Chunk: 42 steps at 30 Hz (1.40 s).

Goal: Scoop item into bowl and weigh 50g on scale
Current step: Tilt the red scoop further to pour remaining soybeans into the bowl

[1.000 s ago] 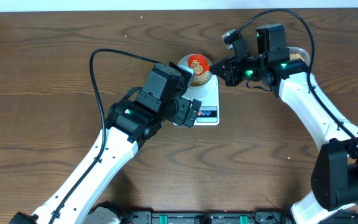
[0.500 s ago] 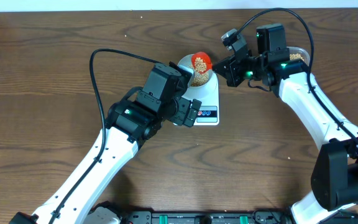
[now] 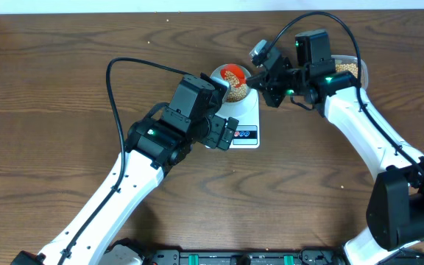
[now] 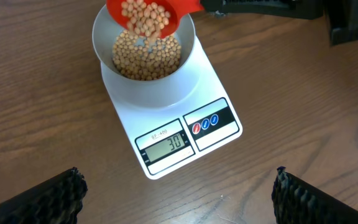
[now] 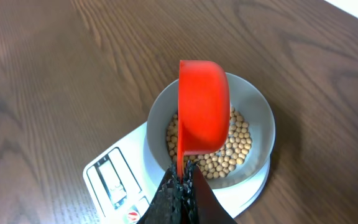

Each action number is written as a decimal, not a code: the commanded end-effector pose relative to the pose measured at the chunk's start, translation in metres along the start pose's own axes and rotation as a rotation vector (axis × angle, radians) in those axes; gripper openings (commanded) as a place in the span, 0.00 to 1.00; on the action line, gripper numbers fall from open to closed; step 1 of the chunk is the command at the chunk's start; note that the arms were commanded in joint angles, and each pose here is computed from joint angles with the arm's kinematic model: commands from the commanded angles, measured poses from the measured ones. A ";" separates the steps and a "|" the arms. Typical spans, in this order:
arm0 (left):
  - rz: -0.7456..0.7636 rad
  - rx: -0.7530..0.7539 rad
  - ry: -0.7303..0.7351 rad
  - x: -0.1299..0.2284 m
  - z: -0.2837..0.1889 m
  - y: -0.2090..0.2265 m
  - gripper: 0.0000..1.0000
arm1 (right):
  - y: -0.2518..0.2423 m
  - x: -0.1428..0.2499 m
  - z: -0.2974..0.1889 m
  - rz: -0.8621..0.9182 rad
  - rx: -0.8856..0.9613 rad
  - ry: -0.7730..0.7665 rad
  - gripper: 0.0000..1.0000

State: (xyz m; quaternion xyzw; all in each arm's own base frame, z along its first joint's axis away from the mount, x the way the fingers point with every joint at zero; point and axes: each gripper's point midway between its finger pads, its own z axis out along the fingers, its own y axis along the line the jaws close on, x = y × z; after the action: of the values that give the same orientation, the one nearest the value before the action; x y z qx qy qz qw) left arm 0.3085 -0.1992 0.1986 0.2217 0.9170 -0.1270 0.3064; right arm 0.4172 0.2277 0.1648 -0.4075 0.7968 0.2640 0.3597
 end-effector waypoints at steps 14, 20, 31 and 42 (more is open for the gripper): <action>-0.008 -0.012 0.000 -0.001 0.000 0.003 0.98 | -0.001 -0.007 -0.004 -0.068 0.045 -0.002 0.01; -0.008 -0.012 0.000 -0.001 0.000 0.003 0.98 | -0.001 -0.007 -0.004 -0.132 0.044 0.000 0.01; -0.008 -0.012 0.000 -0.001 0.000 0.003 0.98 | 0.000 -0.008 -0.004 -0.298 0.043 0.004 0.01; -0.008 -0.012 0.001 -0.001 0.000 0.003 0.98 | -0.002 -0.011 -0.004 -0.322 0.051 -0.010 0.01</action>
State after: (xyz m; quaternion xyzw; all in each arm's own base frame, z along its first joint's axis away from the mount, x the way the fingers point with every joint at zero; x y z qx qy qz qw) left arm 0.3085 -0.1992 0.1986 0.2217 0.9170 -0.1270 0.3064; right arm 0.4247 0.2244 0.1639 -0.5065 0.7416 0.1882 0.3976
